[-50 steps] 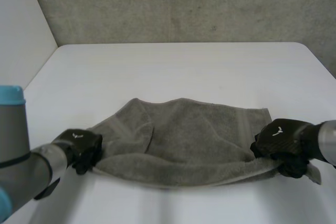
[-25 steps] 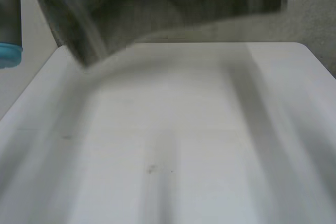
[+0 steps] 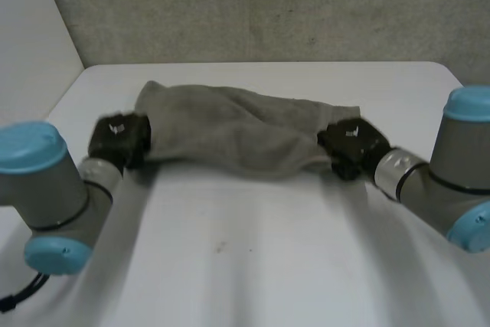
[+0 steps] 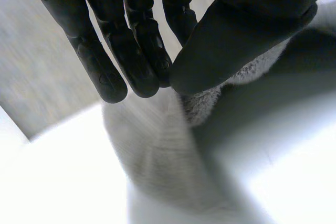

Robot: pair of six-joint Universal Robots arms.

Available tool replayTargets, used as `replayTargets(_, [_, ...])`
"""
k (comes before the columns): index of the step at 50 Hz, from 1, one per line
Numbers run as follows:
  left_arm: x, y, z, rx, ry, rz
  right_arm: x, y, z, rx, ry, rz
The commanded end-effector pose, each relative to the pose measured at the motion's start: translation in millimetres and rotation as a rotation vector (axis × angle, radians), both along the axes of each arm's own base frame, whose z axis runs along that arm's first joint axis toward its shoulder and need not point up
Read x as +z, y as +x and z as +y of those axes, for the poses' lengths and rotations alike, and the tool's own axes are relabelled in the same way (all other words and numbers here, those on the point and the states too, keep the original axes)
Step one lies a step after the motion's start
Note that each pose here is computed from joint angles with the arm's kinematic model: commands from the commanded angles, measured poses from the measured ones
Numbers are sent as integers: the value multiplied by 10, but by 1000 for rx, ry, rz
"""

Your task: Fold the laundry

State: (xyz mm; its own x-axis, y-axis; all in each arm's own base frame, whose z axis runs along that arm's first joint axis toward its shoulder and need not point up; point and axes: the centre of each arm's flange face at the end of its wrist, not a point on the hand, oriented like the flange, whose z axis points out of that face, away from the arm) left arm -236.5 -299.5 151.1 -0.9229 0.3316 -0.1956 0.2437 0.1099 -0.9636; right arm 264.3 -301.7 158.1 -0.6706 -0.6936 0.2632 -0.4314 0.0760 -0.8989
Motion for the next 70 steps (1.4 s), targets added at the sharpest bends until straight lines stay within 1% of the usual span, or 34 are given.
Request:
replayTargets(1, [-99, 119, 276, -33, 118, -193, -43, -209, 200, -14, 130, 91])
replayTargets(5, [19, 162, 317, -29, 118, -190, 52, -338, 263, -38, 159, 95])
replayTargets(8, [66, 180, 316, -29, 108, -186, 85, -395, 320, -29, 174, 76])
replayTargets(12, [49, 175, 304, -38, 111, -183, 84, -566, 217, -59, 191, 31])
replayTargets(15, [-7, 174, 289, -49, 128, -182, 96, -613, 178, -69, 187, 21])
replayTargets(17, [-118, 196, 270, -57, 164, -184, 108, -655, 138, -81, 183, 16])
replayTargets(20, [-182, 189, 285, -73, 184, -186, 59, -663, 131, -83, 199, 16])
replayTargets(26, [-209, 194, 291, -74, 193, -187, 23, -660, 130, -84, 216, 9])
replayTargets(36, [-220, 293, 262, -41, 209, -186, 37, -665, 117, -82, 214, -2])
replayTargets(42, [-239, 298, 225, -35, 199, -187, 43, -714, 77, -99, 211, -4])
replayTargets(52, [-280, 455, 15, 31, 156, -178, 49, -727, 64, -103, 209, -5])
replayTargets(61, [-139, 480, 61, 34, 139, -186, 108, -734, 67, -103, 190, 13])
replayTargets(63, [40, 501, 176, 21, 148, -235, 153, -739, 92, -99, 190, 30])
replayTargets(64, [41, 501, 177, 21, 148, -235, 203, -741, 126, -89, 191, 47])
replayTargets(65, [103, 529, 340, -7, 211, -303, 203, -741, 126, -89, 191, 47])
replayTargets(66, [103, 529, 342, -7, 212, -304, 282, -736, 185, -72, 188, 73])
replayTargets(67, [143, 554, 503, -40, 281, -371, 283, -736, 185, -72, 188, 74])
replayTargets(68, [186, 580, 646, -69, 340, -425, 366, -729, 273, -48, 192, 108])
replayTargets(69, [187, 580, 648, -70, 341, -426, 417, -727, 389, -15, 215, 153])
replayTargets(70, [241, 603, 781, -99, 393, -470, 418, -727, 390, -15, 215, 153])
